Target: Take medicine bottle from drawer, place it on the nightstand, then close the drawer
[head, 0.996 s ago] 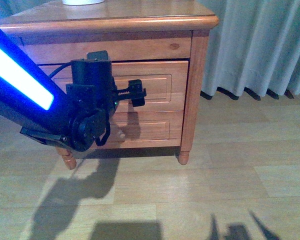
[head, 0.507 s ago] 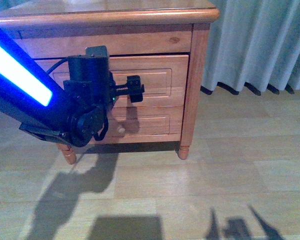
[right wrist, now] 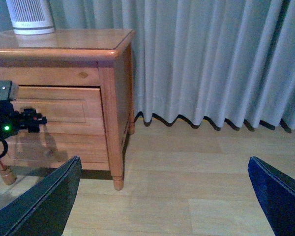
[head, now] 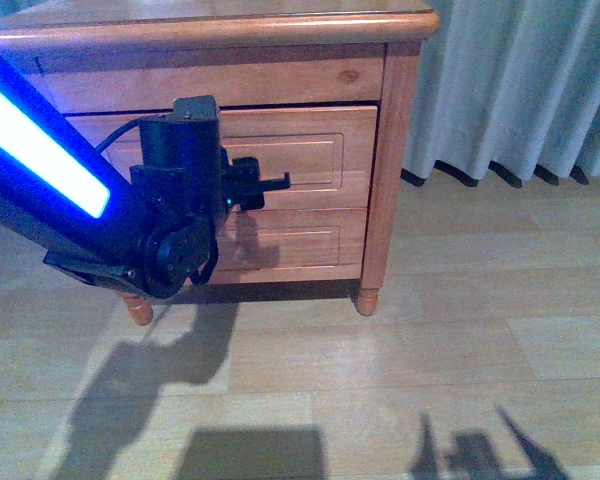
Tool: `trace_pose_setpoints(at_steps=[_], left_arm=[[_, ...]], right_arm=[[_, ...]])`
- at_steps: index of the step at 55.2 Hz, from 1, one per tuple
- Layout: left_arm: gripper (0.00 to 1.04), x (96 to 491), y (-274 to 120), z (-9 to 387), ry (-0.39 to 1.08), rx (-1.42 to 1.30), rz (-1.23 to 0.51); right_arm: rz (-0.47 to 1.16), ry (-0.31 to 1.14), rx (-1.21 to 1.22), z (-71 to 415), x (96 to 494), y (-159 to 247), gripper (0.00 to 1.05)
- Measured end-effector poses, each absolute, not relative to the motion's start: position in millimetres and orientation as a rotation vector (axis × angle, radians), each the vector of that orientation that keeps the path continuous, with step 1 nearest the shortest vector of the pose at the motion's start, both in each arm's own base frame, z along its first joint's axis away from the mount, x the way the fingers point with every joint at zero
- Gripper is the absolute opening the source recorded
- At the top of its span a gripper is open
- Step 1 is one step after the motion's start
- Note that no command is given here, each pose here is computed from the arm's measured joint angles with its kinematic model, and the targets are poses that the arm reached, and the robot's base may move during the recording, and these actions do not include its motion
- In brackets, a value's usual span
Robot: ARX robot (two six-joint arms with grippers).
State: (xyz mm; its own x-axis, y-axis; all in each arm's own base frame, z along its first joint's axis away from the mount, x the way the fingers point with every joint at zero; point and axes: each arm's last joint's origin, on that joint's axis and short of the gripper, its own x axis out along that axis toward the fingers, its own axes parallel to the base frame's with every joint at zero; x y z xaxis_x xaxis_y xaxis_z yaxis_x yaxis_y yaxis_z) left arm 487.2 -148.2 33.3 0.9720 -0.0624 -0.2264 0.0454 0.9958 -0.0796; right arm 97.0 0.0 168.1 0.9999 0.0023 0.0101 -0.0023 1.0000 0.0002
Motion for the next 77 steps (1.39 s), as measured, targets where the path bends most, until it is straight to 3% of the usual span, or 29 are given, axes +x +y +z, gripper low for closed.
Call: trace_pose_setpoints(at_steps=[6,19,43,61,77], left_arm=[[0.27,487,-150,34,0.222,-0.064,-0.054],[0.25,473,-148,29,0.214,-0.040,-0.062],[0.25,346,-130,30,0.301,-0.072,-0.092],[0.25,292,-124,31,0.337,-0.143,-0.104],[0.25,260,-143,32,0.356,-0.191,-0.095]], right_arm=[[0.002,-0.010,0.000,168,97,0,1.04],[0.002,-0.010,0.000,168,97,0,1.04],[0.002,-0.010,0.000,168,97,0,1.04],[0.002,-0.010,0.000,168,97,0,1.04],[0.002,-0.010,0.000,168,97,0,1.04]])
